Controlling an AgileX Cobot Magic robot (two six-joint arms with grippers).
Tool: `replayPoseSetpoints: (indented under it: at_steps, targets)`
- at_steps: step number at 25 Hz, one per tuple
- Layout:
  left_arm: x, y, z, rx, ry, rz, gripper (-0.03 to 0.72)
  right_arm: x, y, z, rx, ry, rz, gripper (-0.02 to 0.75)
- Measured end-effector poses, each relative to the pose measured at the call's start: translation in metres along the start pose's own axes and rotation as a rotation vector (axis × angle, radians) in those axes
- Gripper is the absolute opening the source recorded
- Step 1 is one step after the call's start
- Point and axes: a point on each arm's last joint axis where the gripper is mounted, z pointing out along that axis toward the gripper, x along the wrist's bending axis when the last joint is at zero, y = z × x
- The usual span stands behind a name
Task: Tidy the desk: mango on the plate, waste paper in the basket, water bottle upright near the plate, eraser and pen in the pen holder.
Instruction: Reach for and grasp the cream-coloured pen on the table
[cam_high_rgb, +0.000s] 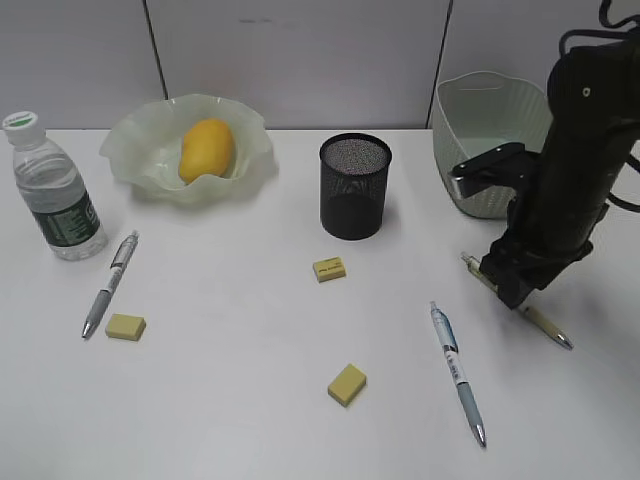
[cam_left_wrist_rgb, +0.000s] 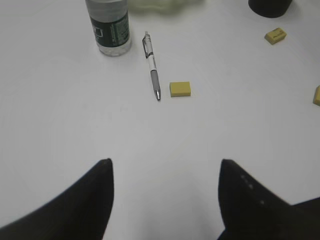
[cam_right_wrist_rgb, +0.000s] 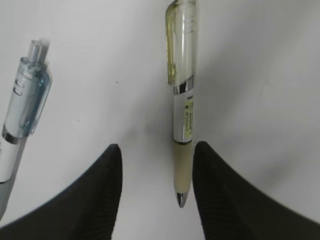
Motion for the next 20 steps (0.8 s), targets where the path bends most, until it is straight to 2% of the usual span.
replayPoseSetpoints:
  at_steps: [13,15,18,20]
  targets:
    - [0.0,0.0,0.0,0.0,0.0,0.0,0.496,-0.003,0.014,0.037,0.01,-0.001,-0.006,0.368]
    - [0.0,0.0,0.0,0.0,0.0,0.0,0.496,-0.004,0.016,0.038,0.016,0.001,-0.001,0.33]
    - [0.0,0.0,0.0,0.0,0.0,0.0,0.496,-0.005,0.018,0.037,0.013,-0.005,0.003,0.198]
    - [0.0,0.0,0.0,0.0,0.0,0.0,0.496,-0.005,0.018,0.037,0.011,-0.008,0.005,0.145]
